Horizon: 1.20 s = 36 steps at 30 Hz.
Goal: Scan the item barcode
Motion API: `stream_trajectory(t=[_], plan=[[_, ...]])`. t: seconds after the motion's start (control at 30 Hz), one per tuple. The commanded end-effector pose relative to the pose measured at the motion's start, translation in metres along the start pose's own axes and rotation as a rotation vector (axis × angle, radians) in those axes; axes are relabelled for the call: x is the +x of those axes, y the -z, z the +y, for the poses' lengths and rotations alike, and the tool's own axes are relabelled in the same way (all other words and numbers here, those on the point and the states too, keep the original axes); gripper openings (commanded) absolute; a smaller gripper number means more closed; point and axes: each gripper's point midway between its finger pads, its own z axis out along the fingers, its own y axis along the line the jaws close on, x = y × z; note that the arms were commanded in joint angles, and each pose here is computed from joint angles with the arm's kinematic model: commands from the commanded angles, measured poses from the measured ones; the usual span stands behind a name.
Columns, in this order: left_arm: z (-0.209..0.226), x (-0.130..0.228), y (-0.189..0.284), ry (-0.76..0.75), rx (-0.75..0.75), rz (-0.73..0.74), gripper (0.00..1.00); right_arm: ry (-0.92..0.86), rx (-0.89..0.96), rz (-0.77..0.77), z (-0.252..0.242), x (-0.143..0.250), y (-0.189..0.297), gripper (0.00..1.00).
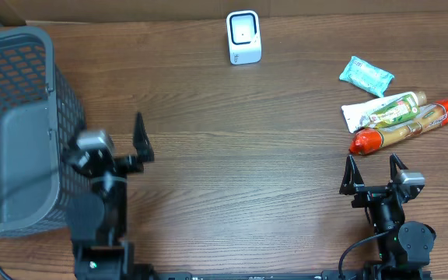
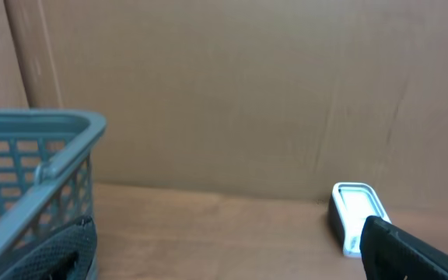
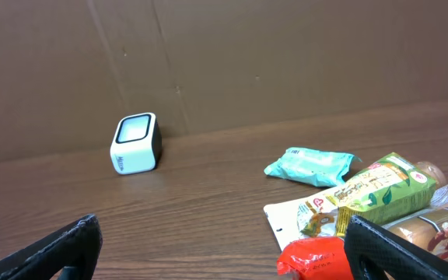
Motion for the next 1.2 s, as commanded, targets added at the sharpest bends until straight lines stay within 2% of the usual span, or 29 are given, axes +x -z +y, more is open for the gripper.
stream_trajectory(t=[0.0,0.37,0.67,1.17], plan=[[-0.006,0.025,0.016,-0.113,0.057,-0.021,0.99,0.014,0.005,-0.007,-0.001,0.001,0.0,1.0],[0.003,0.087,0.04,-0.226,0.034,-0.057,0.99,0.014,0.004,-0.007,-0.001,0.001,0.0,1.0],[0.006,0.136,0.046,-0.246,0.046,0.142,0.99,0.014,0.004,-0.007,-0.001,0.001,0.0,1.0],[0.005,0.136,0.046,-0.221,0.048,0.141,1.0,0.014,0.005,-0.007,-0.001,0.001,0.0,1.0]])
